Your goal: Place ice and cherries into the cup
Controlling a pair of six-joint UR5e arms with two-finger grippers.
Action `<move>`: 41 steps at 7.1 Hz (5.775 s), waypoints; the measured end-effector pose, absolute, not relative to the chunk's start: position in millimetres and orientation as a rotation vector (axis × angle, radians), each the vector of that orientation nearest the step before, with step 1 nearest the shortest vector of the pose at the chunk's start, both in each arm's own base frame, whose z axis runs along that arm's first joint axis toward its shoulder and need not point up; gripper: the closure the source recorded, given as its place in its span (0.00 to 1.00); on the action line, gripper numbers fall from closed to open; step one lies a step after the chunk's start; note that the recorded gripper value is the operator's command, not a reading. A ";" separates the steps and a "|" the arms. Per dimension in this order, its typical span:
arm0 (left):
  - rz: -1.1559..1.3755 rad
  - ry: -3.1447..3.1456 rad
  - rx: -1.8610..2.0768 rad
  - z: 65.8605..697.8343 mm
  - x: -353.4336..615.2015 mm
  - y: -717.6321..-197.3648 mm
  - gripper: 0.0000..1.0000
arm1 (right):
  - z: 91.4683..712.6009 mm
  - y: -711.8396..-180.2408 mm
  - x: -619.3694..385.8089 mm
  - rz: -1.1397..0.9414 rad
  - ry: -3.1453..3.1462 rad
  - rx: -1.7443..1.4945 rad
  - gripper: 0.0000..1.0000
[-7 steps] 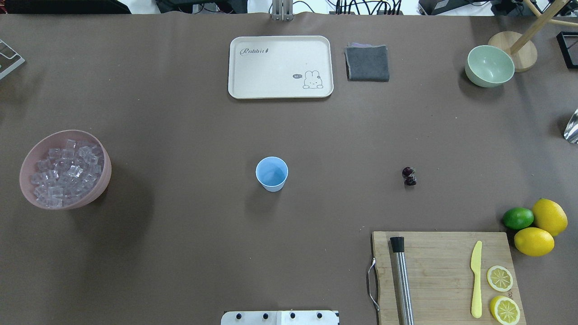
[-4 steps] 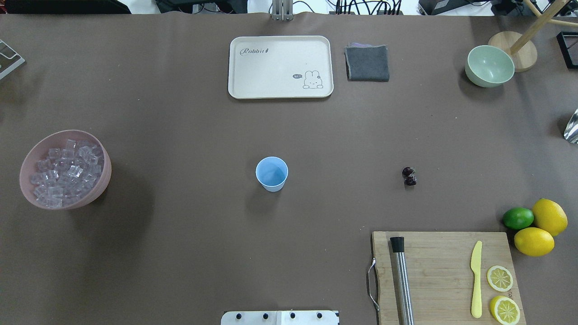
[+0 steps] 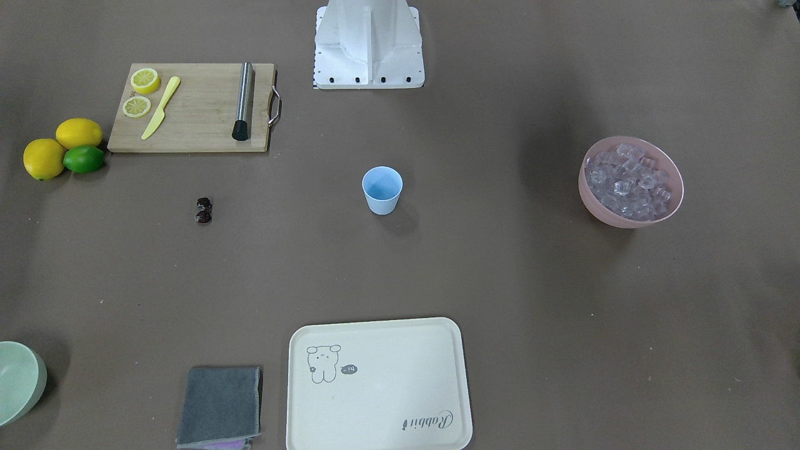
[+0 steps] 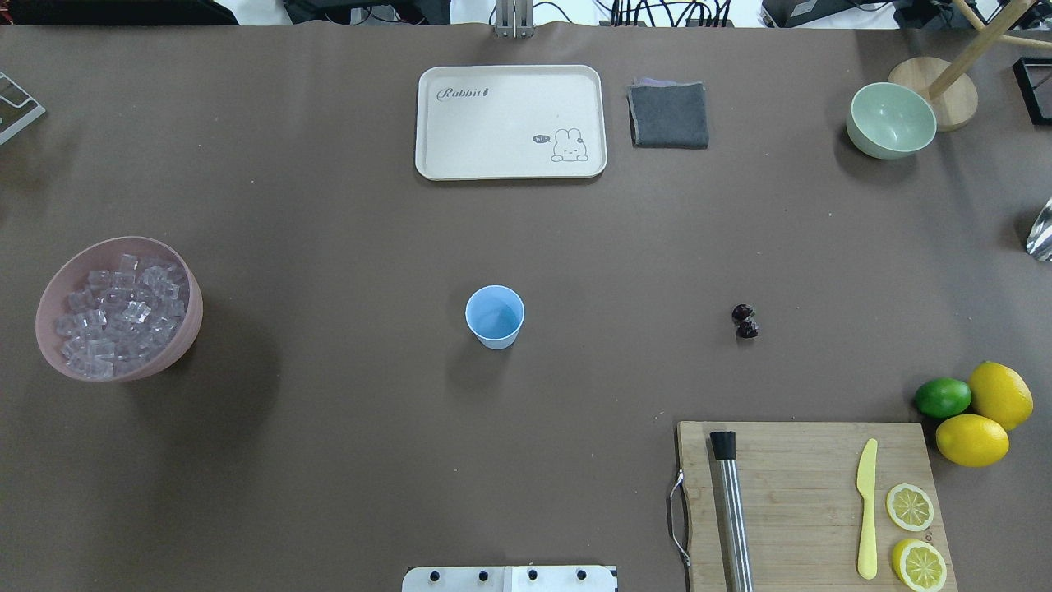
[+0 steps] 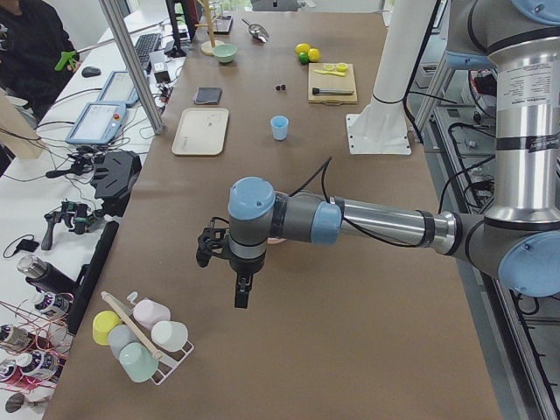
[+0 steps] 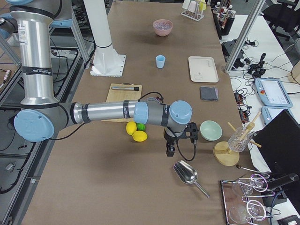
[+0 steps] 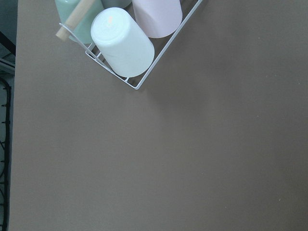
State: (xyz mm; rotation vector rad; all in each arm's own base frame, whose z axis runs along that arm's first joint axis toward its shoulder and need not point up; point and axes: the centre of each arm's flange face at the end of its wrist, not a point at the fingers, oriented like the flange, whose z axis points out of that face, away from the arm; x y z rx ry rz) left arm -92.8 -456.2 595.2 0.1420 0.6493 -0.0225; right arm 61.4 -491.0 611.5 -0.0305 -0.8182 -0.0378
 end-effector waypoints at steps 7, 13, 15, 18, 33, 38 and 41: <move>0.021 0.752 0.204 564.2 -72.2 -474.2 0.02 | 595.3 -486.3 60.9 -0.045 -0.834 -0.003 0.00; 0.216 0.881 0.412 477.9 66.8 -481.6 0.02 | 585.3 -488.1 58.6 -0.044 -0.875 0.007 0.00; 0.231 0.847 0.430 466.8 127.6 -469.7 0.02 | 586.3 -486.7 58.7 -0.042 -0.877 0.006 0.00; 0.265 0.867 0.415 463.3 222.2 -438.2 0.27 | 588.8 -485.4 58.6 -0.040 -0.878 0.001 0.00; 0.268 0.838 0.299 518.3 253.6 -425.9 0.40 | 586.1 -476.9 58.9 -0.019 -0.948 0.001 0.00; 0.287 0.846 0.299 520.6 257.8 -418.7 1.00 | 585.2 -475.7 60.2 -0.018 -0.945 0.004 0.00; 0.300 0.859 0.318 510.3 255.2 -415.3 1.00 | 582.1 -476.0 61.7 -0.017 -0.946 0.011 0.00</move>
